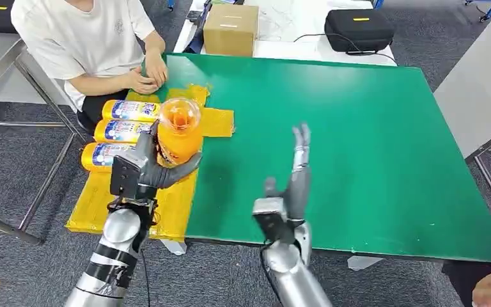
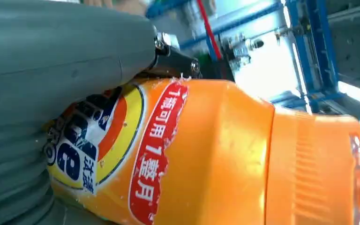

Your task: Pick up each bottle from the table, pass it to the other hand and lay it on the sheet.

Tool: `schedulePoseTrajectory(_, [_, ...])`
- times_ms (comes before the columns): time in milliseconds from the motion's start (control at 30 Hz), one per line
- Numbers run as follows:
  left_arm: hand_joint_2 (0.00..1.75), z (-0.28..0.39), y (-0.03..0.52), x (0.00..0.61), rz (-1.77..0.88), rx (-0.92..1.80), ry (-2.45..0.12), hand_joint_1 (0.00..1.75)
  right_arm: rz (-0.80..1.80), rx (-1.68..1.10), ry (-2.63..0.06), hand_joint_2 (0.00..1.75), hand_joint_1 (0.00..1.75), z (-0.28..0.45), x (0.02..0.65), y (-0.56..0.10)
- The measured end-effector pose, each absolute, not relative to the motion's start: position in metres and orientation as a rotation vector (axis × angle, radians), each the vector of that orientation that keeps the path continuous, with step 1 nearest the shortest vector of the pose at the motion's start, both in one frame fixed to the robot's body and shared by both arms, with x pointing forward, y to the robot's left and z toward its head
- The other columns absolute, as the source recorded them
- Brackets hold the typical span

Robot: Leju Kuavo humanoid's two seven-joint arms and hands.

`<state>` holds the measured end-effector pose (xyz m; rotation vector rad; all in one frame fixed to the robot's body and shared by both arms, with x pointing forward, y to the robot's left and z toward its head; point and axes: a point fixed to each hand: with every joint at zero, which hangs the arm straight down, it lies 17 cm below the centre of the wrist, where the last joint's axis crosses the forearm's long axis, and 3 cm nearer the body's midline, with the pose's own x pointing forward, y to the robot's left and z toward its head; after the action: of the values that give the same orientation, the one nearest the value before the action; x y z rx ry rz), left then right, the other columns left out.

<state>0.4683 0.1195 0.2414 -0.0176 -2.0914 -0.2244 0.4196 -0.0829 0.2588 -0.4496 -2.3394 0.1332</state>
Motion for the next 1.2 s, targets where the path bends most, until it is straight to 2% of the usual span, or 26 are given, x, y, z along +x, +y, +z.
schedulePoseTrajectory(167, [1.75, 0.231, 0.136, 0.480, -0.464, 0.368, -2.093, 1.64, 0.027, -0.464, -2.307, 0.00, 0.00, 0.259, 0.424, -0.107])
schedulePoseTrajectory(267, [1.75, 0.222, 0.143, 0.484, -0.546, 0.467, -2.075, 1.64, 0.016, -0.465, -2.304, 0.00, 0.00, 0.260, 0.424, -0.109])
schedulePoseTrajectory(300, [1.75, 0.219, 0.145, 0.485, -0.555, 0.476, -2.067, 1.59, 0.012, -0.465, -2.303, 0.00, 0.00, 0.260, 0.424, -0.110])
schedulePoseTrajectory(367, [1.75, 0.215, 0.147, 0.486, -0.571, 0.486, -2.056, 1.71, 0.007, -0.466, -2.303, 0.00, 0.00, 0.260, 0.424, -0.111])
schedulePoseTrajectory(467, [1.75, 0.202, 0.151, 0.493, -0.662, 0.575, -2.003, 1.75, -0.023, -0.452, -2.293, 0.00, 0.00, 0.260, 0.425, -0.115])
schedulePoseTrajectory(567, [1.75, 0.166, 0.160, 0.501, -0.872, 0.713, -1.885, 1.75, -0.089, -0.408, -2.285, 0.00, 0.00, 0.263, 0.424, -0.118])
schedulePoseTrajectory(733, [1.75, 0.103, 0.173, 0.497, -1.065, 0.713, -1.711, 1.75, -0.163, -0.348, -2.288, 0.00, 0.00, 0.270, 0.419, -0.120])
schedulePoseTrajectory(1033, [1.75, 0.029, 0.191, 0.482, -1.197, 0.674, -1.482, 1.75, -0.219, -0.272, -2.273, 0.00, 0.00, 0.272, 0.418, -0.120])
schedulePoseTrajectory(1100, [1.75, 0.019, 0.198, 0.482, -1.204, 0.674, -1.448, 1.66, -0.219, -0.256, -2.272, 0.00, 0.00, 0.271, 0.418, -0.119])
schedulePoseTrajectory(1167, [1.75, 0.012, 0.204, 0.482, -1.209, 0.674, -1.420, 0.72, -0.222, -0.235, -2.268, 0.00, 0.00, 0.270, 0.418, -0.117])
schedulePoseTrajectory(1200, [1.75, 0.009, 0.207, 0.483, -1.210, 0.673, -1.409, 0.65, -0.221, -0.230, -2.268, 0.00, 0.00, 0.270, 0.418, -0.117])
